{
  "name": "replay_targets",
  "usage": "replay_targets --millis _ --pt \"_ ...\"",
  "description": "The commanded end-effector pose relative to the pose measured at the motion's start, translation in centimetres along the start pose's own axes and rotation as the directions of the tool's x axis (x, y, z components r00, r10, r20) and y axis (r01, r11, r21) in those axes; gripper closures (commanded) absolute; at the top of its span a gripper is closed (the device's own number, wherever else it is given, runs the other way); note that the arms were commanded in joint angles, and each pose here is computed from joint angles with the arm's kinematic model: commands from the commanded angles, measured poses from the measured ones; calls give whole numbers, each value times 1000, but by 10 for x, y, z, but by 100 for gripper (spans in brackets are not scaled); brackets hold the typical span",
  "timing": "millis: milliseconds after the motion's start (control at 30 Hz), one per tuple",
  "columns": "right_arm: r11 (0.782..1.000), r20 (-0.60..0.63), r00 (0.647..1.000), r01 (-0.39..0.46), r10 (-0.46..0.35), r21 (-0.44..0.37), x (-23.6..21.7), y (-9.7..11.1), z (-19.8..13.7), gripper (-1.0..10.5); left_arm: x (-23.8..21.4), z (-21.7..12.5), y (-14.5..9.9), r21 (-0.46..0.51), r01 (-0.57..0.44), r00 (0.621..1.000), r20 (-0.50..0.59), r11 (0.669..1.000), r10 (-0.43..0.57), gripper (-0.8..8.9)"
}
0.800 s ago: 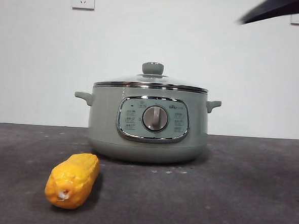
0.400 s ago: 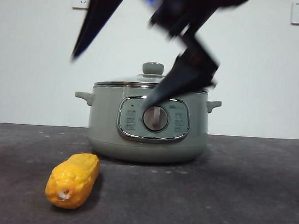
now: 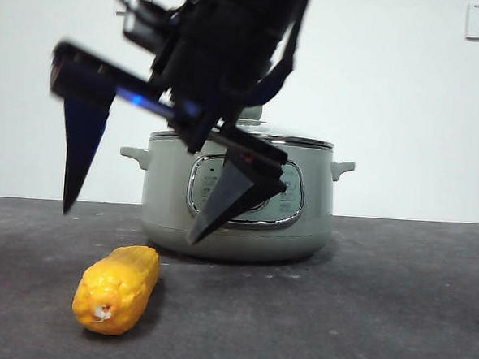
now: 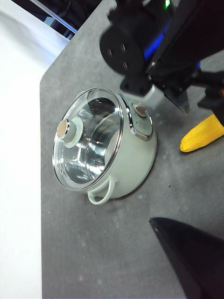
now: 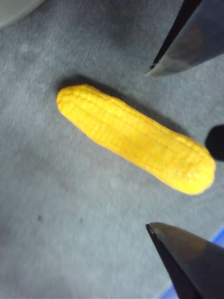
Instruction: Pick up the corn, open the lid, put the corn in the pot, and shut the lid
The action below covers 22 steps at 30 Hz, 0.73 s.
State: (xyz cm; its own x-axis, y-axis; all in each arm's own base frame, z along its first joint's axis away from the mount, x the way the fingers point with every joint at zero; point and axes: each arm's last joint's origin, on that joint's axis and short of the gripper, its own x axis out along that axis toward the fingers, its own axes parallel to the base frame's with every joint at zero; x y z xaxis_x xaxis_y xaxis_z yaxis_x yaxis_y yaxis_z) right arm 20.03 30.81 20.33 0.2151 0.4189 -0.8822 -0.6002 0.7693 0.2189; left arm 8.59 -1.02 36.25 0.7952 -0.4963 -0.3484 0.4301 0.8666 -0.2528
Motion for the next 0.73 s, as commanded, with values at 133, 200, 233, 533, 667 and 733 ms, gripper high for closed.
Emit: replay_targets --millis 133,200,233,533,667,733 --pt "998 -79 995 60 -60 6 30 1 3 416 0 0 -2 9 17 1000 2 1000 -17 203" --pt "998 -92 994 66 -65 5 36 0 2 549 0 0 -2 10 16 1000 2 1000 -16 203" --pt "998 -93 993 66 -66 2 36 0 1 584 0 0 -2 10 16 1000 2 1000 -16 203" --pt "996 -99 993 59 -65 -61 29 2 0 959 2 1 0 5 17 1000 -7 1000 -17 203" --pt "988 -28 999 41 -46 -151 -26 14 0 959 9 2 2 -3 29 999 -30 1000 -29 203" --pt "978 47 998 51 -42 -200 -72 20 -6 959 14 4 4 -7 37 998 -43 999 -38 203"
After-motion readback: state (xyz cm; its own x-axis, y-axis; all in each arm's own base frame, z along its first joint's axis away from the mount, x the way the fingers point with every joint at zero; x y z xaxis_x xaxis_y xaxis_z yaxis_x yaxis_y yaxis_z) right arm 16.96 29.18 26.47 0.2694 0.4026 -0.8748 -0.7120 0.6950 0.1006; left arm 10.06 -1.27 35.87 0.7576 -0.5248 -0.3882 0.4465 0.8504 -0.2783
